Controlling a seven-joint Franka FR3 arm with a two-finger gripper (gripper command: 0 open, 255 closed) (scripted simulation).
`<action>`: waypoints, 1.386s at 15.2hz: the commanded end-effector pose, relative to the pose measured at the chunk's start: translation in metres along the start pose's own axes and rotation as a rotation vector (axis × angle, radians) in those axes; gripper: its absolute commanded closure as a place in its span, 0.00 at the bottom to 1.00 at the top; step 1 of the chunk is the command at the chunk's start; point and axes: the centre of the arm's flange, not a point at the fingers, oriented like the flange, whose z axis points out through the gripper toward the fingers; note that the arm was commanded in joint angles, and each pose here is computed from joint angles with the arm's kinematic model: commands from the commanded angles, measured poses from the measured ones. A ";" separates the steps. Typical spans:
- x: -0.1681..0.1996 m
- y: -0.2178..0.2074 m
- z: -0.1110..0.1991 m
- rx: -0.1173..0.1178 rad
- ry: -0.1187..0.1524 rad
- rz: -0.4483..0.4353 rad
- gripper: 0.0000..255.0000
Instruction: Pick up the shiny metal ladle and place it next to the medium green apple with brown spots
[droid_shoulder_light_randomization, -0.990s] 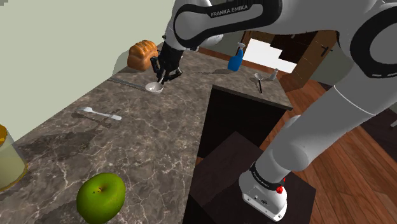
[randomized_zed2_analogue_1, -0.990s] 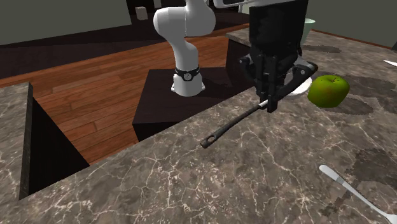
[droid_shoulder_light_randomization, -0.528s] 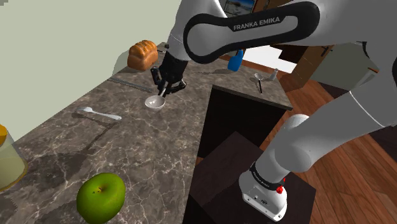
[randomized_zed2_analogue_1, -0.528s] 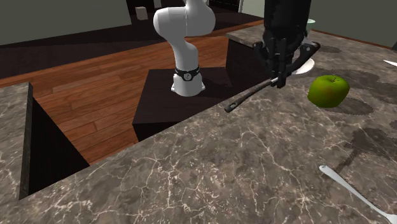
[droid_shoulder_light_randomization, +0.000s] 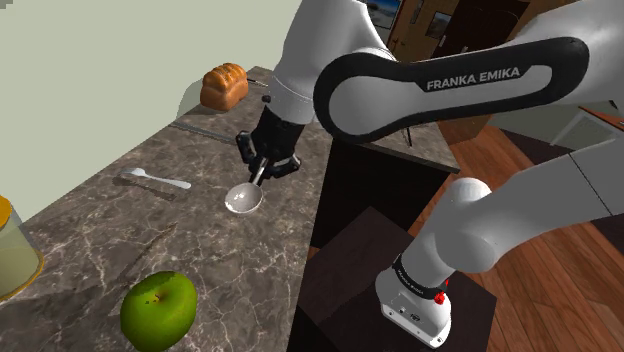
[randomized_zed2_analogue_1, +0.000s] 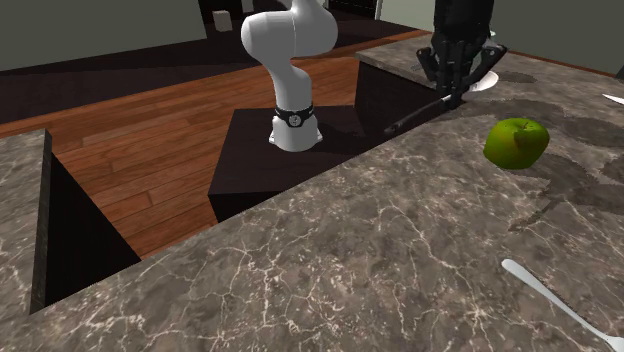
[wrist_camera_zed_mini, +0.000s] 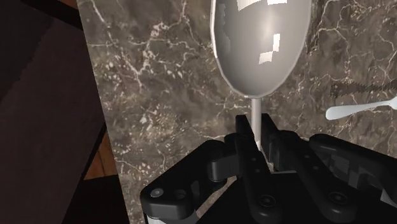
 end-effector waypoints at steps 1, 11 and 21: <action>-0.022 0.011 -0.001 0.000 0.000 0.002 1.00; -0.143 0.061 -0.010 0.000 0.000 0.002 1.00; -0.141 0.073 0.041 0.000 0.000 0.002 1.00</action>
